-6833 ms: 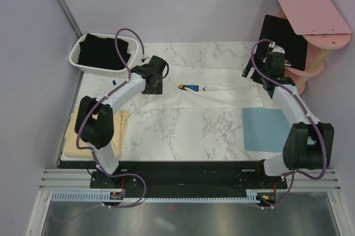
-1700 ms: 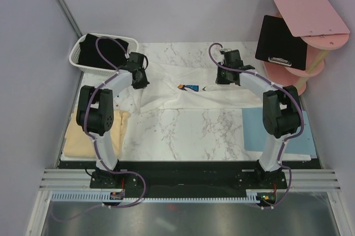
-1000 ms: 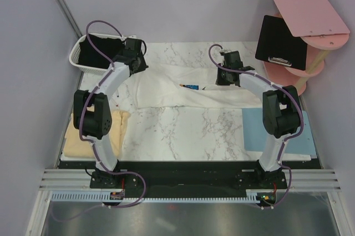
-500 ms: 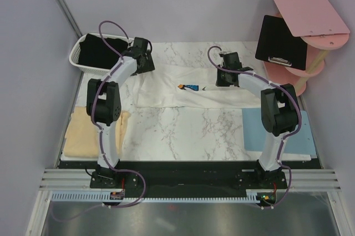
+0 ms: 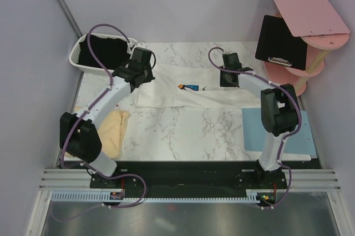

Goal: Fold and stack the t-shirts
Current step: Fold the other side of the tshirt into a rectangle, then rotate the tshirt 90 degrees

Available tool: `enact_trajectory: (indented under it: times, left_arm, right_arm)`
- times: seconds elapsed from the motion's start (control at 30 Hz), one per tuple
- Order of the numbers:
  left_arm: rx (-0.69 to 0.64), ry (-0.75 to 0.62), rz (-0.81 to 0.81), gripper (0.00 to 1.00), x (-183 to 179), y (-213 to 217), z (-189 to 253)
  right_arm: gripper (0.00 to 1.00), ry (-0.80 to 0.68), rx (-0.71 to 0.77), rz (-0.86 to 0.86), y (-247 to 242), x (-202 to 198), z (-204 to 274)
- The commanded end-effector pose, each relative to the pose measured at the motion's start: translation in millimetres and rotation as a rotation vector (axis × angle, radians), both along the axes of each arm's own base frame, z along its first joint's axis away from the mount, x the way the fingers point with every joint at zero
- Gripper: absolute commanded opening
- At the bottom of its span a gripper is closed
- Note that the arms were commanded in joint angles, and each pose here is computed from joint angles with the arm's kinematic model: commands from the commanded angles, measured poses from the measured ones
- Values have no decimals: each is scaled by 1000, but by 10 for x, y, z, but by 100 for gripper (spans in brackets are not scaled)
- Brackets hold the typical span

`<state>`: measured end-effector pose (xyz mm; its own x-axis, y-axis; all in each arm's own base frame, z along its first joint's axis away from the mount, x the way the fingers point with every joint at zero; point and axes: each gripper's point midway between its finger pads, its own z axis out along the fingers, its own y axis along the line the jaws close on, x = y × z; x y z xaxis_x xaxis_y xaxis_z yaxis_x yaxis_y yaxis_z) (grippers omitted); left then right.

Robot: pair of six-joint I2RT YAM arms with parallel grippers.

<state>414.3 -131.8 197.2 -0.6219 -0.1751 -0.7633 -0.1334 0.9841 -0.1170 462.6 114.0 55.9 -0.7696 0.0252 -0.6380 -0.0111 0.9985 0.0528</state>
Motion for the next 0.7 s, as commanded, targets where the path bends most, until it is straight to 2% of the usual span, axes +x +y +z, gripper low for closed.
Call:
enact_trajectory:
  times: [0.0, 0.2, 0.5, 0.67]
  left_arm:
    - [26, 167, 36, 2, -316, -12, -714]
    - [41, 299, 27, 2, -389, -119, -1238]
    - [86, 392, 20, 2, -200, -201, -1597]
    - [120, 436, 41, 2, -111, -142, -1757]
  right_arm:
    - [0, -65, -102, -83, -192, 154, 224]
    - [0, -85, -186, -140, -327, 336, 222]
    - [0, -36, -250, -164, -379, 487, -43]
    - [0, 7, -284, -149, -411, 420, -159]
